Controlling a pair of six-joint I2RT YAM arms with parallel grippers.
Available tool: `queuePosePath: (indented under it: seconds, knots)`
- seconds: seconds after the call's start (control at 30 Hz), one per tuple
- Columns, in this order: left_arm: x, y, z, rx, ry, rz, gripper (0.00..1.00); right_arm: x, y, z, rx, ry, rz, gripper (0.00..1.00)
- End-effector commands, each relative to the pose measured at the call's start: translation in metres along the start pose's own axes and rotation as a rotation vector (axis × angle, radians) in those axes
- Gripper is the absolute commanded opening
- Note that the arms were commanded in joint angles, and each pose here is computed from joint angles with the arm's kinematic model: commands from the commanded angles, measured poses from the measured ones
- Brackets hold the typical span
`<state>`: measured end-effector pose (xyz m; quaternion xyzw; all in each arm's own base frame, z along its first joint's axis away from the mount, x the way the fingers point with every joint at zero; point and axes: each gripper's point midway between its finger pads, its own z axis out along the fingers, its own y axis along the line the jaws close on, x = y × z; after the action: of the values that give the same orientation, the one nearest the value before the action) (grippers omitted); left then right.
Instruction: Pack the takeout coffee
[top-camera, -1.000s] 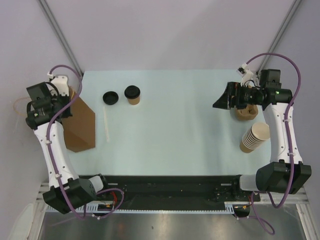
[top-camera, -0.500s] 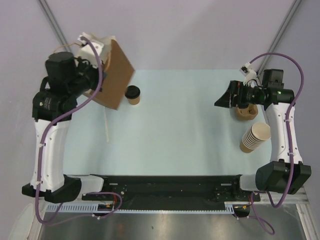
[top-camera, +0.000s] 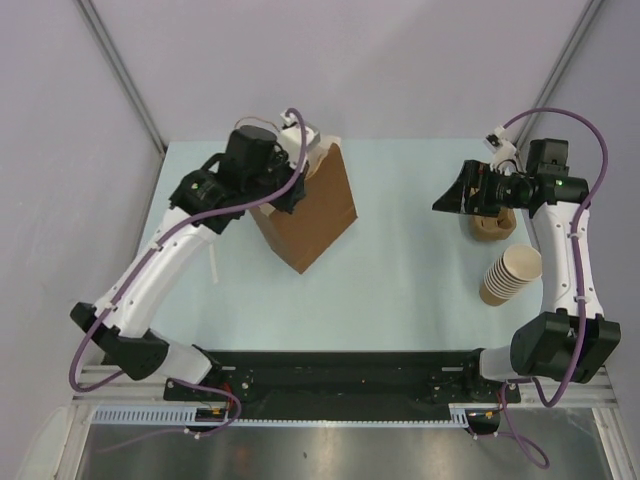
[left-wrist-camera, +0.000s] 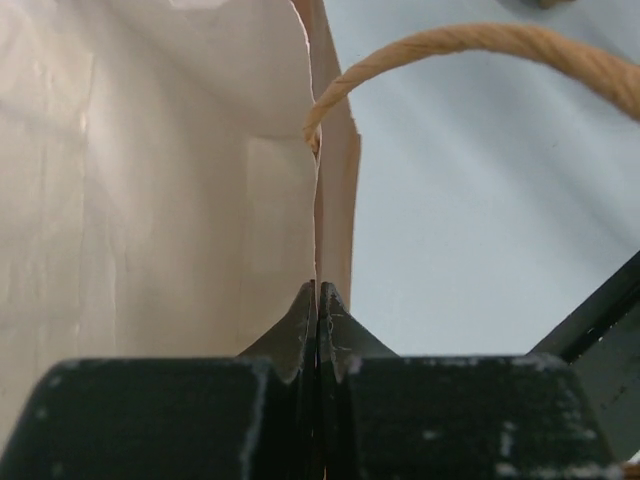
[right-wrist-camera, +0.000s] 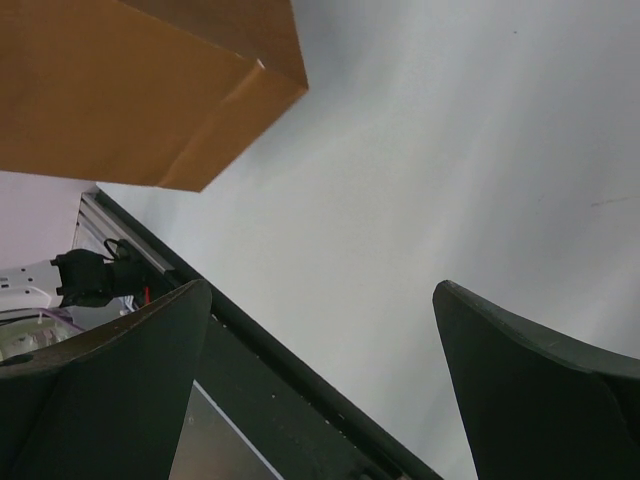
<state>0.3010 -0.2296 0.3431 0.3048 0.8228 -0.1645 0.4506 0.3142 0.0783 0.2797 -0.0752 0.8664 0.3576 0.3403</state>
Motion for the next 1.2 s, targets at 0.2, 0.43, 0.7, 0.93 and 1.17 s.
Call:
queuePosePath:
  seconds: [0.2, 0.43, 0.7, 0.93, 1.17]
  knots:
    - [0.028, -0.002, 0.08, -0.276, 0.066, -0.207, 0.0, -0.004, -0.014, 0.005, 0.015, -0.005, 0.024, 0.99]
    - [0.023, -0.026, 0.103, -0.284, 0.064, -0.222, 0.02, -0.003, -0.017, 0.007, 0.013, 0.002, 0.027, 1.0]
    - [0.02, -0.051, 0.12, -0.219, 0.078, -0.241, 0.44, -0.003, -0.016, 0.006, 0.012, 0.0, 0.022, 1.0]
    - [-0.017, -0.054, 0.104, -0.174, 0.002, -0.202, 0.92, -0.003, -0.013, 0.002, 0.009, -0.006, 0.015, 0.99]
    - [-0.043, -0.066, 0.071, -0.09, -0.068, -0.144, 0.99, -0.006, -0.011, 0.0, 0.009, -0.021, 0.009, 1.0]
